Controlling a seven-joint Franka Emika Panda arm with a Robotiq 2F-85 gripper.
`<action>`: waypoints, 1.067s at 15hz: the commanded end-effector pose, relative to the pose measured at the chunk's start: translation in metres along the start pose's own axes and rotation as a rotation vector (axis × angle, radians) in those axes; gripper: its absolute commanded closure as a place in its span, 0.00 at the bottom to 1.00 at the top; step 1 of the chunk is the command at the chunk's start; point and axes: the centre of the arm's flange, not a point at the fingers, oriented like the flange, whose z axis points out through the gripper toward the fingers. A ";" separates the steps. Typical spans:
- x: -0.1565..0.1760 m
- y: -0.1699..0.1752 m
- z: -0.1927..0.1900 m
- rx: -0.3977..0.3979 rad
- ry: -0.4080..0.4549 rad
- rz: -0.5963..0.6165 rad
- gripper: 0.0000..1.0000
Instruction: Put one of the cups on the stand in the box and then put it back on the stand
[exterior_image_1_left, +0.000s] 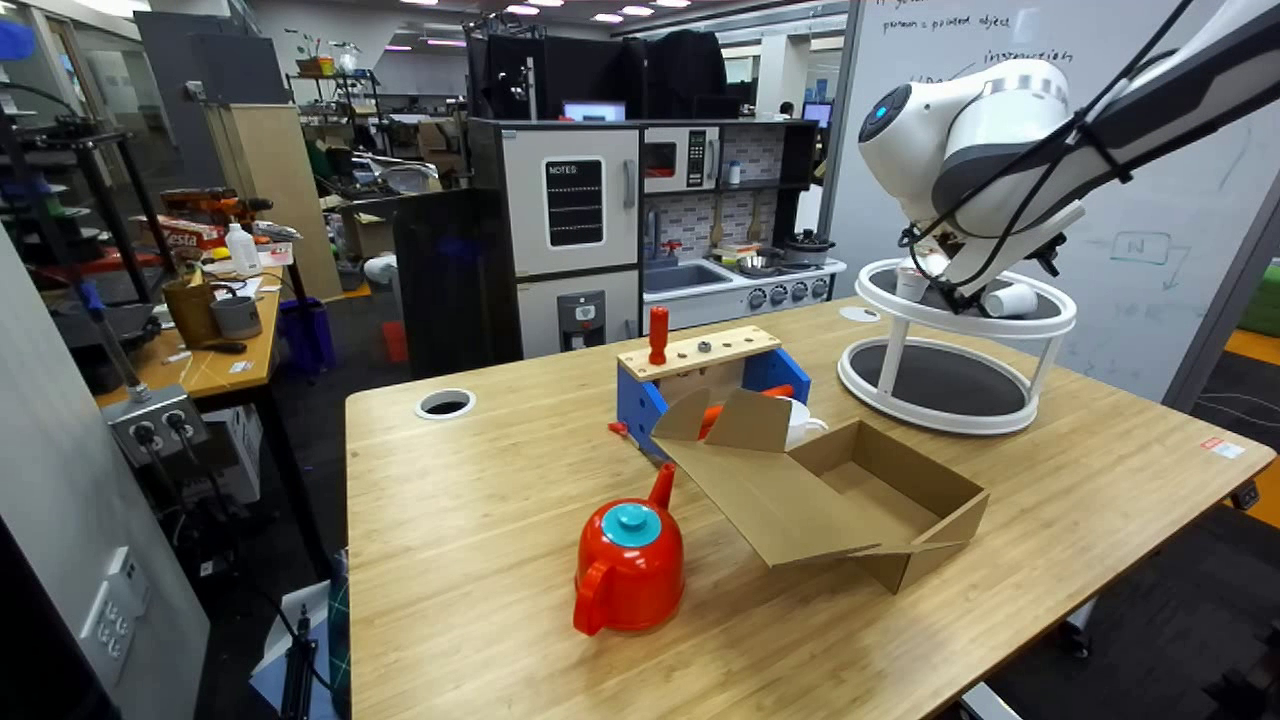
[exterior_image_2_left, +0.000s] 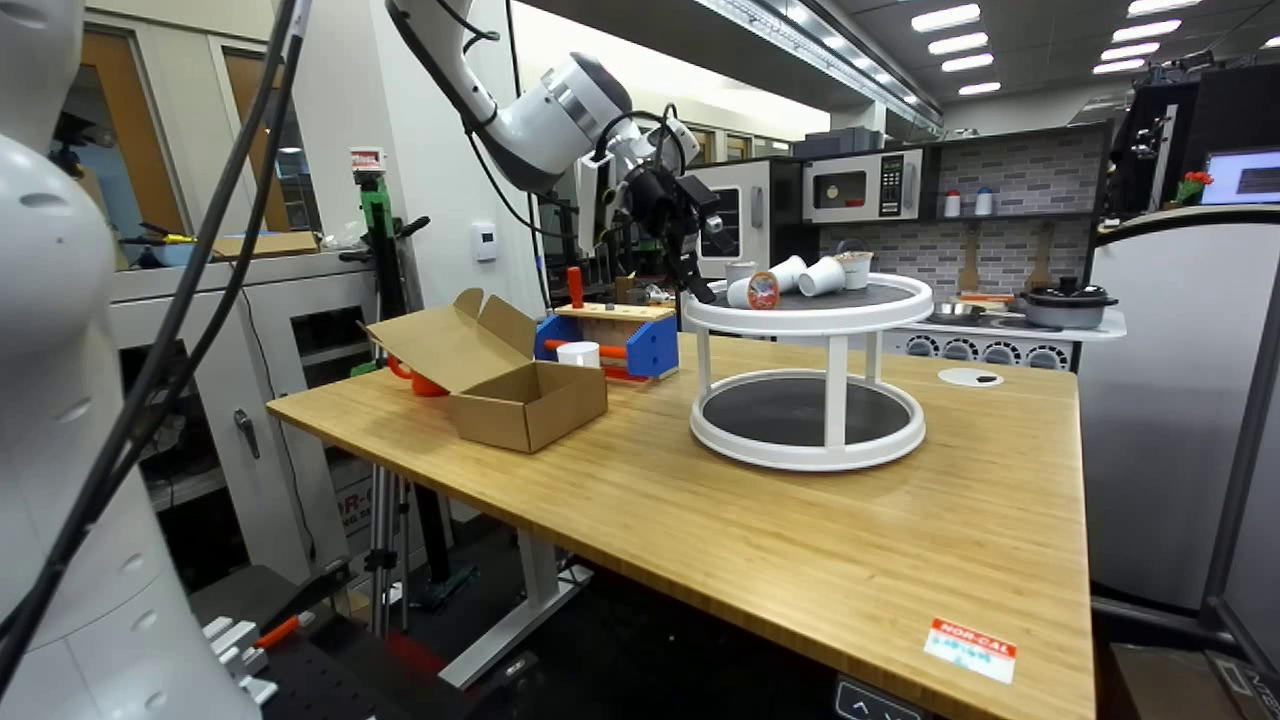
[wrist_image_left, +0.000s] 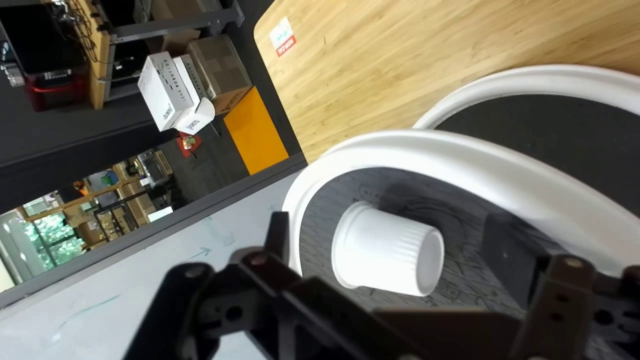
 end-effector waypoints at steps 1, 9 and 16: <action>0.003 0.002 0.000 0.025 -0.029 -0.010 0.00; 0.002 0.002 -0.002 0.045 -0.033 0.026 0.00; 0.005 0.014 -0.009 0.001 0.055 0.142 0.00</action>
